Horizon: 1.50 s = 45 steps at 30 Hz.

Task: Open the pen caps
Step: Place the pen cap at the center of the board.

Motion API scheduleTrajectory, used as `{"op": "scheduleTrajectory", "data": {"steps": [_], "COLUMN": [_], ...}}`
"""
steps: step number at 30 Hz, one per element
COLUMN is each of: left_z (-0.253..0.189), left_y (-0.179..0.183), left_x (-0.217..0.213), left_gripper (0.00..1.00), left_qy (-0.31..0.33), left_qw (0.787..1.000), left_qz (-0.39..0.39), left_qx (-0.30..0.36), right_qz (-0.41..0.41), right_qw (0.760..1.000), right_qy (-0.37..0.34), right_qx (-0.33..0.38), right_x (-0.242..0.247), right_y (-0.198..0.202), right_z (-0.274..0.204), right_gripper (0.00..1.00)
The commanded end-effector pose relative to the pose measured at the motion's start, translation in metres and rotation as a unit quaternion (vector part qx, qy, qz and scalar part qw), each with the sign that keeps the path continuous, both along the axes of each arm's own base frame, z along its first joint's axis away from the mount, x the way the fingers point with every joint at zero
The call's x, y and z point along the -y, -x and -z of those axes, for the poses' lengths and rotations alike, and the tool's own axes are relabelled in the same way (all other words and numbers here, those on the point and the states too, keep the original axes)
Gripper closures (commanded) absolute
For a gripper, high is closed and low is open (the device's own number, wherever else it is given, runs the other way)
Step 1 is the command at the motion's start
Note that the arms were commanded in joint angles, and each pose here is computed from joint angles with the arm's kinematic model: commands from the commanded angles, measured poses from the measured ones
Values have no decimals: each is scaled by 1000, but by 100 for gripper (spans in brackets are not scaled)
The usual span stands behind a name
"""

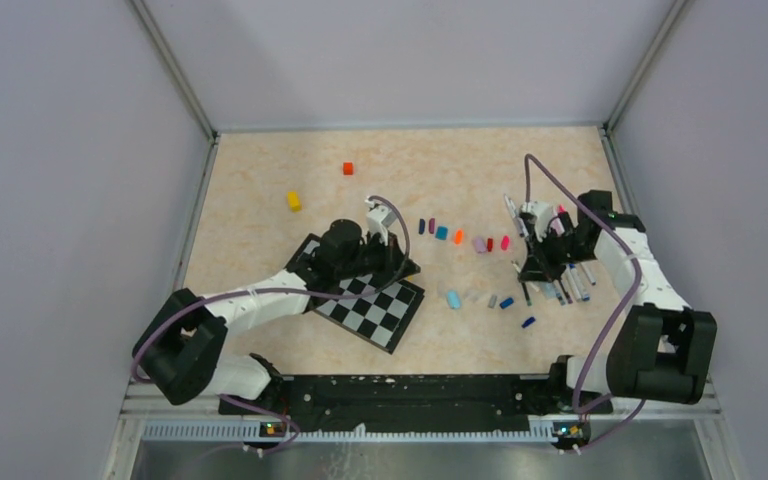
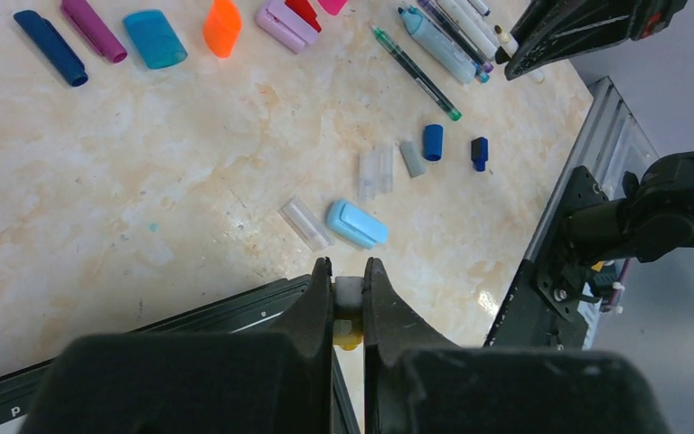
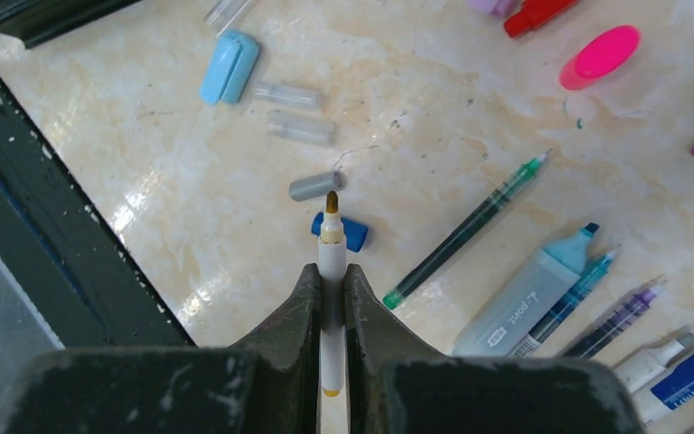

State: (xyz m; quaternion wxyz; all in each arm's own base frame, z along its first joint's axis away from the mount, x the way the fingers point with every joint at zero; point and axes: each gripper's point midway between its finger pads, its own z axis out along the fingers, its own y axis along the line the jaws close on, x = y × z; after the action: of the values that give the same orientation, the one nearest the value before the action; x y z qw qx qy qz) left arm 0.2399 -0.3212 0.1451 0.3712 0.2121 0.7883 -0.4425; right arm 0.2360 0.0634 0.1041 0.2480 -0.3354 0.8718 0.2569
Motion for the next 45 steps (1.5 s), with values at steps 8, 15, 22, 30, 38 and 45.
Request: {"op": "scheduleTrajectory", "data": {"steps": [8, 15, 22, 30, 38, 45], "left_z": [-30, -43, -69, -76, -90, -101], "left_y": [-14, -10, -6, 4, -10, -37], "left_x": [-2, 3, 5, 11, 5, -33], "left_gripper": [100, 100, 100, 100, 100, 100], "left_qy": [31, 67, 86, 101, 77, 61], "left_qw": [997, 997, 996, 994, 996, 993], "left_qz": [-11, -8, 0, 11, -11, -96], "left_qx": [73, 43, 32, -26, -50, -40], "right_qz": [-223, -292, -394, -511, -577, -433], "right_qw": [971, 947, 907, 841, 783, 880], "right_qy": [-27, -28, -6, 37, 70, 21], "right_qx": [84, 132, 148, 172, 221, 196], "right_x": [-56, -66, -75, -100, -141, -156], "right_y": [39, 53, 86, 109, 102, 81], "right_z": [2, 9, 21, 35, 29, -3], "right_gripper": [99, 98, 97, 96, 96, 96]}}
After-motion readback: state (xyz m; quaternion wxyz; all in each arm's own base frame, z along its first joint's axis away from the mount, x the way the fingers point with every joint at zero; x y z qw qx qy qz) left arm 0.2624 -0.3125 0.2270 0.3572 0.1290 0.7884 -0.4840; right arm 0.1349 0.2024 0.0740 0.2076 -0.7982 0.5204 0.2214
